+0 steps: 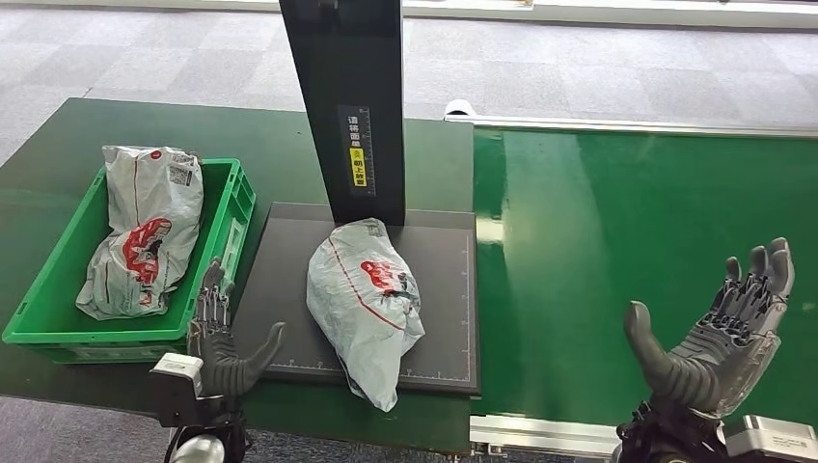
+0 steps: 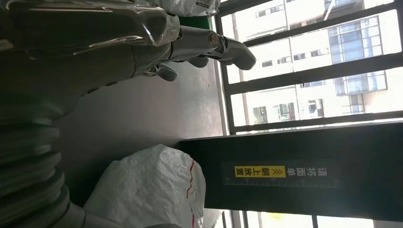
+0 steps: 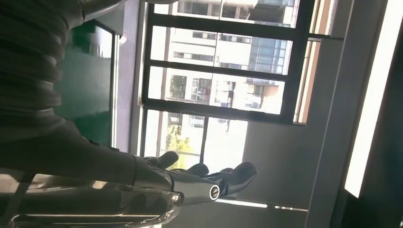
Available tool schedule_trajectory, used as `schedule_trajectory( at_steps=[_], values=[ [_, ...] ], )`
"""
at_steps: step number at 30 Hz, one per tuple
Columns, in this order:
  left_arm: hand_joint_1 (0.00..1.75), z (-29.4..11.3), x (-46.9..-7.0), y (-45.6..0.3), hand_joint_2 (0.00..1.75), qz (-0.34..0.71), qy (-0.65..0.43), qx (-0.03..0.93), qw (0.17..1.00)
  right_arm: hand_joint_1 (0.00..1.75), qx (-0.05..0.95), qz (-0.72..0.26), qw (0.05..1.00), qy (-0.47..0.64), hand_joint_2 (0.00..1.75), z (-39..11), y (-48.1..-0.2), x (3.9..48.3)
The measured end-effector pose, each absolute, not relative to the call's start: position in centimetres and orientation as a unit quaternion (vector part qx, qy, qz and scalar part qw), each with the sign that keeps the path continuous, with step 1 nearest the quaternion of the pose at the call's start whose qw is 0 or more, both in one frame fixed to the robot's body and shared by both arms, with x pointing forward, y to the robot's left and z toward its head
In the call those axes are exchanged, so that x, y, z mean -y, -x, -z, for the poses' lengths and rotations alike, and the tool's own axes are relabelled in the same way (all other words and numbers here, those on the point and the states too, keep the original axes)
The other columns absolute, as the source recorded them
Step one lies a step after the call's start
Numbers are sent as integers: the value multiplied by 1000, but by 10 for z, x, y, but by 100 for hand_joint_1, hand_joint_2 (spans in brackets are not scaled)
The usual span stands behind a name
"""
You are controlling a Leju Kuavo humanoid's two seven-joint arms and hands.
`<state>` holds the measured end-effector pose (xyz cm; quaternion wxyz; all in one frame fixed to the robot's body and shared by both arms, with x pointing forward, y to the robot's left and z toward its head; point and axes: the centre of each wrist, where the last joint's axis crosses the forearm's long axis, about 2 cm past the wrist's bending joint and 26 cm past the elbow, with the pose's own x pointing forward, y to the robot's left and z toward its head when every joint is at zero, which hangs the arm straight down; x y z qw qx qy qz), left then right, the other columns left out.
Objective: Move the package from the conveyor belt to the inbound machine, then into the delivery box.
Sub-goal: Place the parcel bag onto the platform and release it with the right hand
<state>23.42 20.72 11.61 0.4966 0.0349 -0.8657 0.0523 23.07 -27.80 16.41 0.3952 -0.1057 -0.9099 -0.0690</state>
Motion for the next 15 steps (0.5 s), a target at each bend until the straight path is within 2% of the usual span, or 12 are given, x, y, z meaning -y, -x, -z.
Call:
schedule_trajectory(
  at_steps=[4, 10, 15],
  values=[
    [0, -116, -205, -233, 175, -20, -37, 861, 507, 0, 906, 85, 395, 126, 175, -164, -227, 288],
    [0, -109, -187, -232, 175, 164, -55, 819, 547, 0, 901, 97, 402, 131, 175, -161, -226, 290],
    [0, -97, -165, -248, 175, 275, -82, 792, 540, 0, 901, 91, 405, 125, 175, -161, -230, 281]
  ],
)
